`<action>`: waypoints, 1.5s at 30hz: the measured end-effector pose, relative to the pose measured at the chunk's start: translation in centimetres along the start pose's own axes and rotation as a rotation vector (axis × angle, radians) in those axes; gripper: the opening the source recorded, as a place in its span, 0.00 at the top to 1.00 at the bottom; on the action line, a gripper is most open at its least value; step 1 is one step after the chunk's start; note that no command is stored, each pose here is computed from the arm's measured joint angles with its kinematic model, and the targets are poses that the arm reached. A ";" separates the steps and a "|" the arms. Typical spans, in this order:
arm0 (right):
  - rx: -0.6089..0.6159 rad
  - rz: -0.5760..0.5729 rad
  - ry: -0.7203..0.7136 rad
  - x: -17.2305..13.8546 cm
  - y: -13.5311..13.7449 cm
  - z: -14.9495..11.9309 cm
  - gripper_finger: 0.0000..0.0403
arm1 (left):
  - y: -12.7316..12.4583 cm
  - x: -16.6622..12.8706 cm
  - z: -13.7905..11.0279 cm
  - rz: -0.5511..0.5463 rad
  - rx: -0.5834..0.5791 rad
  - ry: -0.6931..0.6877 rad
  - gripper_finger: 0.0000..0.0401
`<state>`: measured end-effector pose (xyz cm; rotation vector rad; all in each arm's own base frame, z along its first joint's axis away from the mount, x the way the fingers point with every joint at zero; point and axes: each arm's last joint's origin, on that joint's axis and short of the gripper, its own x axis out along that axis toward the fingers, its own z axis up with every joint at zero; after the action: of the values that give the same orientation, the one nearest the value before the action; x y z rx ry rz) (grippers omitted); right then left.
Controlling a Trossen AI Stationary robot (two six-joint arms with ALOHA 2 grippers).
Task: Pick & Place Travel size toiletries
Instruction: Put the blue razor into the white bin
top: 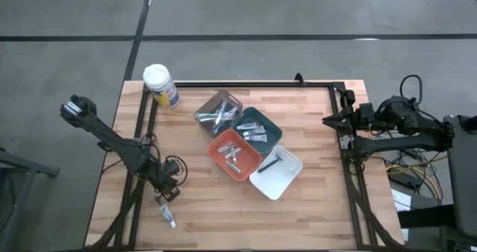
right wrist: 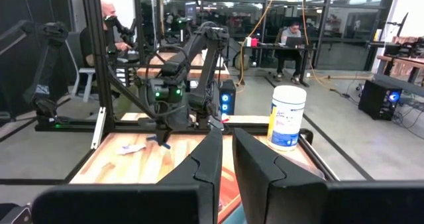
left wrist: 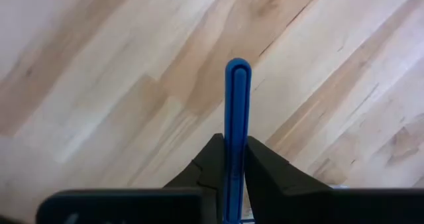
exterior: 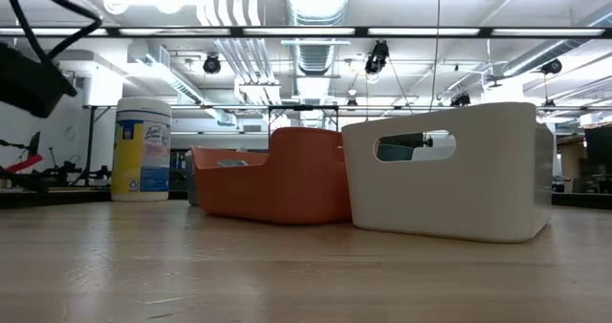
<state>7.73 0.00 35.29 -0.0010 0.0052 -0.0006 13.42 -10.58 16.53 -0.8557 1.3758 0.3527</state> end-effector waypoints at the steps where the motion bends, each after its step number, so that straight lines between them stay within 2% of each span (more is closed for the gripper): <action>1: 0.000 0.000 0.000 0.0 0.0 0.0 0.92 | -0.1 -0.1 0.1 -0.002 0.016 -0.013 0.90; 13: -0.001 0.000 0.000 0.0 0.0 0.0 0.92 | -2.0 -1.8 1.0 -0.071 0.164 -0.160 0.90; 24: 0.000 0.000 0.000 0.0 0.0 0.0 0.92 | -4.7 -3.2 3.2 -0.226 0.402 -0.488 0.89; 31: -0.001 0.000 0.000 0.0 0.0 0.0 0.92 | -6.8 -4.8 4.8 -0.359 0.542 -0.763 0.89; 34: -0.001 0.000 0.000 0.0 0.0 0.0 0.92 | -7.7 -5.3 5.3 -0.350 0.616 -0.924 0.89; 38: 0.000 0.000 0.000 0.0 0.0 0.0 0.92 | -8.8 -5.8 5.9 -0.299 0.621 -1.136 0.89; 45: -0.001 0.000 0.000 0.0 0.0 0.0 0.92 | -10.7 -4.1 7.1 -0.278 0.682 -1.284 0.89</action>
<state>7.72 0.00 35.29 -0.0020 0.0049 -0.0008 24.86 -11.59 23.63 -0.1138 0.1148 0.1257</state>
